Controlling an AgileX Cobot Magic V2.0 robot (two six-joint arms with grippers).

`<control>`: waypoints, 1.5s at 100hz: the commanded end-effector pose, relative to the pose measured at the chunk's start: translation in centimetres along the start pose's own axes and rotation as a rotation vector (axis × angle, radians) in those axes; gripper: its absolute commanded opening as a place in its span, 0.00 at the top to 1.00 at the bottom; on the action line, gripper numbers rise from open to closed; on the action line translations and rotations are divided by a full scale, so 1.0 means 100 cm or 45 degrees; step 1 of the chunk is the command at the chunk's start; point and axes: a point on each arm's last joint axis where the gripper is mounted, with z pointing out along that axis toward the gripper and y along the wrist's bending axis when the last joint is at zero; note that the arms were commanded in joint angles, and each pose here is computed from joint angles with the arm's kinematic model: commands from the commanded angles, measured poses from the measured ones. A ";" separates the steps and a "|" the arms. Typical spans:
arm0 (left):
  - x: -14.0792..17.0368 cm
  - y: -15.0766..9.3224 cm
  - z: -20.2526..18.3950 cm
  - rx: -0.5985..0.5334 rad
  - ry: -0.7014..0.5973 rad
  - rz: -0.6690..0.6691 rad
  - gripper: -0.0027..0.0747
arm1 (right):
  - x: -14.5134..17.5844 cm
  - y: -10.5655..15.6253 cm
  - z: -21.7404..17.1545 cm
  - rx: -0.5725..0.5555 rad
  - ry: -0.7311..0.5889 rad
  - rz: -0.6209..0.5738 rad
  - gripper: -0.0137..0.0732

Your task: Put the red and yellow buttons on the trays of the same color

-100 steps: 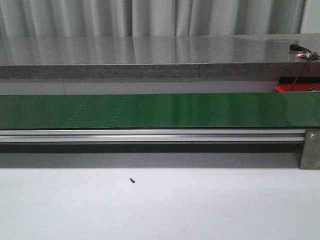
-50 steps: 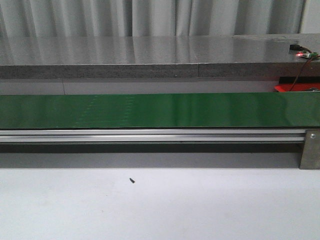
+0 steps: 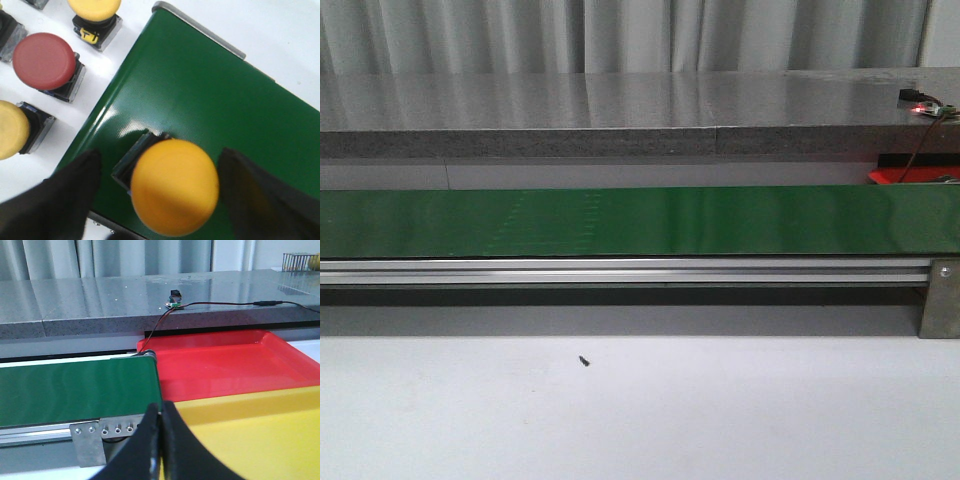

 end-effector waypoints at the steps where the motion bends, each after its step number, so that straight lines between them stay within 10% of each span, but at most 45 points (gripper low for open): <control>1: -0.012 -0.010 -0.023 0.065 -0.142 -0.006 0.14 | -0.014 0.002 -0.003 -0.020 -0.147 -0.017 0.91; 59: -0.008 -0.009 -0.101 0.081 -0.361 0.031 0.14 | -0.014 0.002 -0.003 -0.020 -0.147 -0.017 0.91; 150: -0.008 0.115 -0.113 -0.323 -0.281 -0.223 0.14 | -0.014 0.002 -0.003 -0.020 -0.147 -0.017 0.91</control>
